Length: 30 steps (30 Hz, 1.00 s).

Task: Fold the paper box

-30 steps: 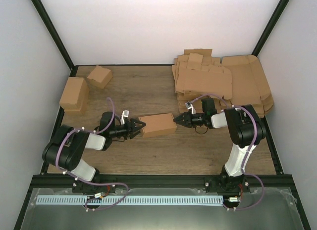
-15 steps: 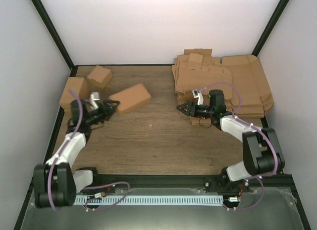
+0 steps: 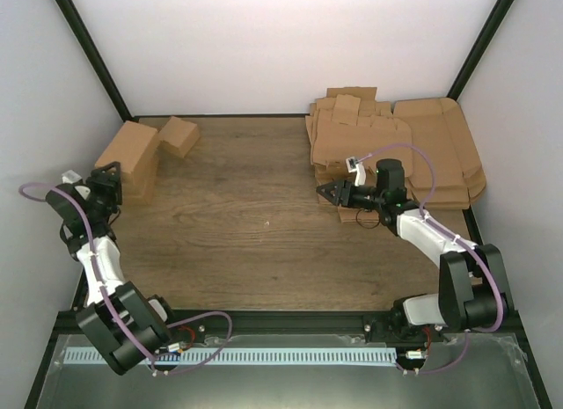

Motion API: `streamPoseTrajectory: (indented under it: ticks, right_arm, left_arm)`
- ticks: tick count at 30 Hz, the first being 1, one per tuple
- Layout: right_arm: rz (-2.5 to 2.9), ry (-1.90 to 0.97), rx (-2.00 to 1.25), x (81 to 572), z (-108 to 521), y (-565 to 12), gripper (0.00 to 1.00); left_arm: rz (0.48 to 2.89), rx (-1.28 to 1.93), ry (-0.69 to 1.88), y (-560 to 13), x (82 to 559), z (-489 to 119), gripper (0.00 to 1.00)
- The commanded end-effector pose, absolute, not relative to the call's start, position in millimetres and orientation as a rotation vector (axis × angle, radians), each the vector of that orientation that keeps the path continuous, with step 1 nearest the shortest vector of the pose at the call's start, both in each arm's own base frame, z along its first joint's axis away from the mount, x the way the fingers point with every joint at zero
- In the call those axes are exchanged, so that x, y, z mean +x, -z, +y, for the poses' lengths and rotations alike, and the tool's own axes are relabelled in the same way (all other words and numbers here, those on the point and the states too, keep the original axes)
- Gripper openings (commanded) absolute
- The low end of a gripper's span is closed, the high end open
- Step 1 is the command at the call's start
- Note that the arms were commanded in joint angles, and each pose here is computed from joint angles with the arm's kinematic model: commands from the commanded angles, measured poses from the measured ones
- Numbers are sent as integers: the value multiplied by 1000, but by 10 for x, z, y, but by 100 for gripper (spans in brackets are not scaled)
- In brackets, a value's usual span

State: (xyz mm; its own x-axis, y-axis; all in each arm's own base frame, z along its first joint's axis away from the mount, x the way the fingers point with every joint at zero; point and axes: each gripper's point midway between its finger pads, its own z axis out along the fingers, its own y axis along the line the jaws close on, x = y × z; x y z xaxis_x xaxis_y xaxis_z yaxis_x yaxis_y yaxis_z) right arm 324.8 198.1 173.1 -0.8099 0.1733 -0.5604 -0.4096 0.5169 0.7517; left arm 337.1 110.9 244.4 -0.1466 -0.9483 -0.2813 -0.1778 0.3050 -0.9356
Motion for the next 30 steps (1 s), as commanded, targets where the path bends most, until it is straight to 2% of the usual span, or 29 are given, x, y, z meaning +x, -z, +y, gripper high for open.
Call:
streamPoseTrajectory:
  ticks: [1,11,19,30]
  right_arm:
    - [2126,-1282,-208,3230,1944,-1898,53]
    - [2067,-1288,-208,3186,1933,-2020,53]
    - [2062,-1303,-226,3219,1964,-2044,53]
    - [2094,-1310,-224,3249,1975,-1931,52]
  left_arm:
    - [1350,-1154,902,-2647,3422,1469,40]
    - [1167,-1303,956,-2484,3719,1873,40]
    - [1196,-1288,941,-2486,3879,1896,40]
    - [1246,-1322,1009,-2139,4083,1644,39]
